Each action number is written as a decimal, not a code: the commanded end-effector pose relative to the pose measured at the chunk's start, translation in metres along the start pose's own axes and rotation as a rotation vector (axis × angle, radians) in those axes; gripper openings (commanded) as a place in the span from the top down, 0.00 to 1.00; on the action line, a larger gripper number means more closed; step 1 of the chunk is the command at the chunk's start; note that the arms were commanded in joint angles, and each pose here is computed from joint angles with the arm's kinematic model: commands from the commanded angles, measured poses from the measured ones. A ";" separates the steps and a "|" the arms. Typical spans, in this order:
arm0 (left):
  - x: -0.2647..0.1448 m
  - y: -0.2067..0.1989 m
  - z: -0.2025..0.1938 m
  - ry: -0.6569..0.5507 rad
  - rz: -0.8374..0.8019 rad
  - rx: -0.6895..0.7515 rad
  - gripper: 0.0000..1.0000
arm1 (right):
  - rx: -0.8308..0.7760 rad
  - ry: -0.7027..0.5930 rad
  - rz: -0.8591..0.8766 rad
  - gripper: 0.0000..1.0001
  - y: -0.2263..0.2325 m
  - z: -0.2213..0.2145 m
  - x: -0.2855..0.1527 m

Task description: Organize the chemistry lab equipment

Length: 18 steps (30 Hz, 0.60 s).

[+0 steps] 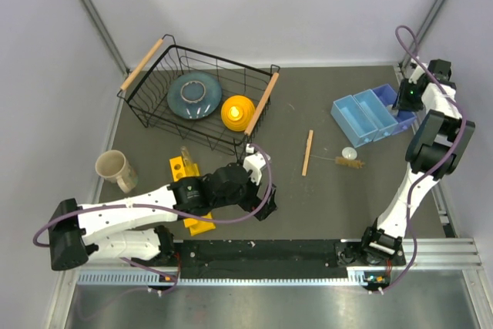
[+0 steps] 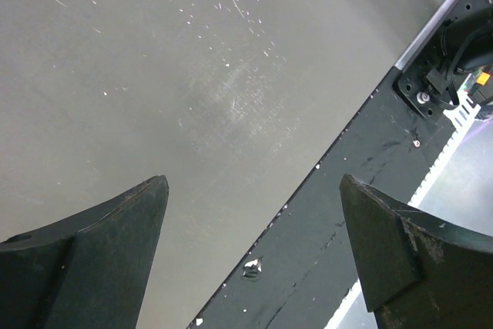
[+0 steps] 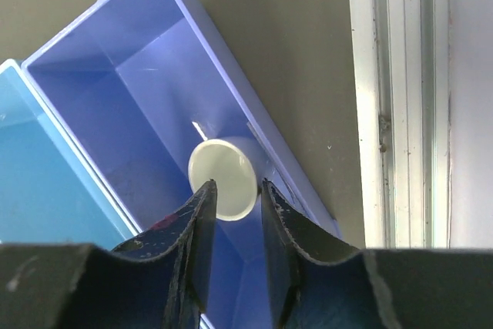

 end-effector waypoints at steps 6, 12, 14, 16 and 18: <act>-0.027 -0.009 0.024 -0.092 -0.056 -0.022 0.01 | -0.122 -0.103 0.015 0.65 0.010 0.024 -0.047; -0.035 -0.006 0.021 -0.093 -0.048 -0.022 0.01 | -0.225 -0.205 0.001 0.53 0.021 0.041 -0.099; -0.037 -0.006 0.020 -0.095 -0.044 -0.024 0.01 | -0.253 -0.222 0.004 0.50 0.023 0.041 -0.110; -0.039 -0.005 0.020 -0.103 -0.045 -0.025 0.01 | -0.287 -0.250 0.011 0.48 0.029 0.042 -0.128; -0.041 -0.005 0.020 -0.107 -0.045 -0.025 0.01 | -0.312 -0.275 0.031 0.45 0.036 0.041 -0.145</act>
Point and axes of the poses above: each gripper's point midway between its finger pads, its own x axis out along the fingers, its own y axis along the line the jaws close on, z = x × y, the point moved 6 cm from there along -x, back along the fingers, and after that the axes turned 8 degrees about x, right-handed, at the moved point
